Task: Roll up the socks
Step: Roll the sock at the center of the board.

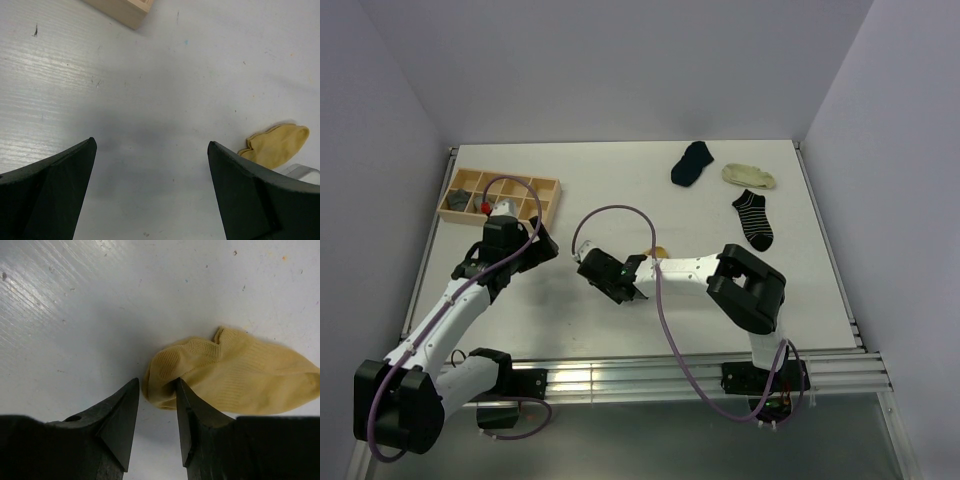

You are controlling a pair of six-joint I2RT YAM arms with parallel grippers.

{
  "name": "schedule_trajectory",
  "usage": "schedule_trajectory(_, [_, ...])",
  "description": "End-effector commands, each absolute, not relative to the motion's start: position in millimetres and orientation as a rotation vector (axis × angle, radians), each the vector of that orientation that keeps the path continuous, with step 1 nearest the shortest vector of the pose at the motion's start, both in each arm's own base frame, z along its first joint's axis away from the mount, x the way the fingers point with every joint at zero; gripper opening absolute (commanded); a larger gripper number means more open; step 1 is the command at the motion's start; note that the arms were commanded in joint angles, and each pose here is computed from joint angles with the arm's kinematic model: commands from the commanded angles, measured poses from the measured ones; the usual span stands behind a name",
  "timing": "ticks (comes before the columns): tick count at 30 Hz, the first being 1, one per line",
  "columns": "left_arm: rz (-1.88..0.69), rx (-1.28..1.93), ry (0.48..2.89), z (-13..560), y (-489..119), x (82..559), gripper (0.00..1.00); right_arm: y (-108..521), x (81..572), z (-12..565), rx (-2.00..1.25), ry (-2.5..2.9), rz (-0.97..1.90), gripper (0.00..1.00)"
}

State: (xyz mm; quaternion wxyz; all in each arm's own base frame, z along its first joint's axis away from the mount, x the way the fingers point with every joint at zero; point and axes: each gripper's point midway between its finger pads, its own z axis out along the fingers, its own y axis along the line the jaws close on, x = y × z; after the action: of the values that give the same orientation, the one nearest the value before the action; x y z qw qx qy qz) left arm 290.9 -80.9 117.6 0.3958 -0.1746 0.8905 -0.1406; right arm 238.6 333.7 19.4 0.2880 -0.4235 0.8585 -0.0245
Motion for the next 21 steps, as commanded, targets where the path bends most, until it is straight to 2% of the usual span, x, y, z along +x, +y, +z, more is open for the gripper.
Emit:
schedule_trajectory(1, [-0.385, -0.439, 2.228, 127, -84, 299, 0.99, 342, 234, 10, -1.15, 2.293, -0.037, 0.43])
schedule_trajectory(4, [-0.387, -0.438, 2.233, 126, -85, 299, 0.99, 342, 228, 4, -1.176, 2.309, -0.013, 0.38])
schedule_trajectory(9, [-0.396, -0.434, 2.237, 124, -86, 298, 0.99, 332, 220, -17, -1.214, 2.35, -0.042, 0.35])
schedule_trajectory(12, [-0.41, -0.43, 2.24, 124, -88, 298, 0.99, 327, 215, -25, -1.226, 2.368, -0.052, 0.26])
schedule_trajectory(13, [-0.414, -0.43, 2.241, 124, -89, 297, 0.99, 325, 213, -28, -1.226, 2.374, -0.057, 0.18])
schedule_trajectory(16, [-0.432, -0.424, 2.236, 126, -91, 298, 0.99, 330, 207, -28, -1.226, 2.394, 0.003, 0.03])
schedule_trajectory(18, [-0.433, -0.428, 2.237, 125, -91, 297, 0.98, 336, 203, -21, -1.22, 2.393, 0.069, 0.0])
schedule_trajectory(21, [-0.487, -0.432, 2.246, 125, -98, 294, 0.97, 349, 195, -10, -1.211, 2.408, 0.218, 0.0])
